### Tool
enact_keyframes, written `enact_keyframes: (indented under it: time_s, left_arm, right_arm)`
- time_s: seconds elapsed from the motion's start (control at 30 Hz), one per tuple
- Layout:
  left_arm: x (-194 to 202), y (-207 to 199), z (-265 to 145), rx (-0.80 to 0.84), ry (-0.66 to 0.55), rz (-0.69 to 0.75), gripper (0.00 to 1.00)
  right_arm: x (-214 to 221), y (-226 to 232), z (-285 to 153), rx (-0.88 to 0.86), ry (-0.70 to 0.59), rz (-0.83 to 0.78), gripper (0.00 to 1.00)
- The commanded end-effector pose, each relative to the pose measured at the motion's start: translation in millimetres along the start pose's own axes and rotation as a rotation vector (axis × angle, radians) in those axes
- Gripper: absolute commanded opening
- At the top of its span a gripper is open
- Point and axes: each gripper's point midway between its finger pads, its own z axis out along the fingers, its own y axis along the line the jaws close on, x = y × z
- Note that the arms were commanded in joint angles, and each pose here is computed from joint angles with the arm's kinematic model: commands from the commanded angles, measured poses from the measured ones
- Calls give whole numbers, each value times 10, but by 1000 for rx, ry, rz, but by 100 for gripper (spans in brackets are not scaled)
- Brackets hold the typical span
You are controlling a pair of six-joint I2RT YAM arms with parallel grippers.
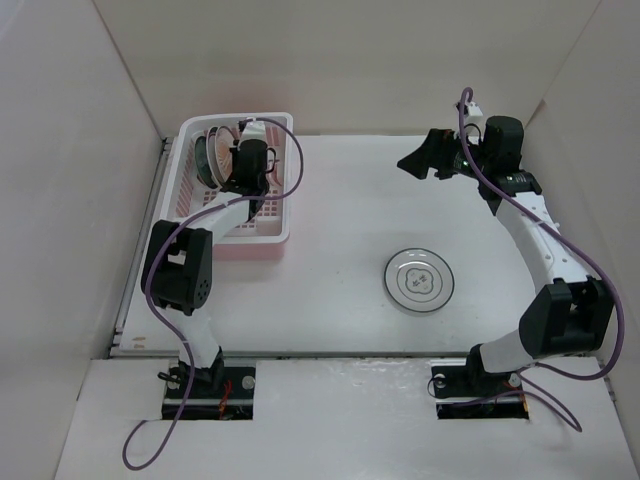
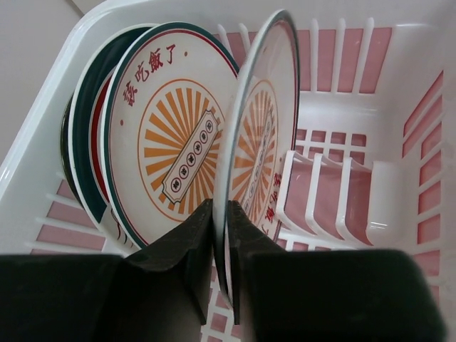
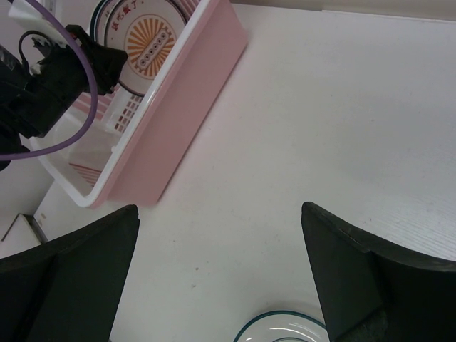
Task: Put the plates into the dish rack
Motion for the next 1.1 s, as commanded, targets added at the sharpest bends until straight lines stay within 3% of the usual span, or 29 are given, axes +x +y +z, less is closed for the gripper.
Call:
enact_keyframes:
  time_s: [0.0, 0.1, 0.2, 0.33, 0.63, 0.77, 0.87, 1.07]
  left_arm:
    - [-287, 83, -29, -19, -60, -64, 12]
    - [-267, 77, -31, -18, -53, -72, 16]
    - [-267, 77, -31, -18, -53, -72, 26]
    - [-309, 68, -50, -5, -61, -77, 30]
    - [-588, 129, -171, 14, -93, -97, 59]
    - [-832, 188, -263, 22, -123, -115, 73]
    - [-977, 197, -362, 31, -148, -128, 75]
    - [-1641, 210, -915, 68, -275, -161, 100]
  right_arm:
    - [-72, 105, -15, -34, -23, -39, 100]
    - [-67, 121, -16, -43, -20, -39, 100]
    - [-67, 121, -16, -43, -20, -39, 100]
    - [-62, 136, -18, -52, -18, -39, 100]
    - [-13, 81, 32, -47, -3, -27, 100]
    - [11, 56, 54, -45, 4, -21, 100]
    - [34, 31, 77, -43, 11, -15, 100]
    - [51, -29, 96, -17, 19, -3, 100]
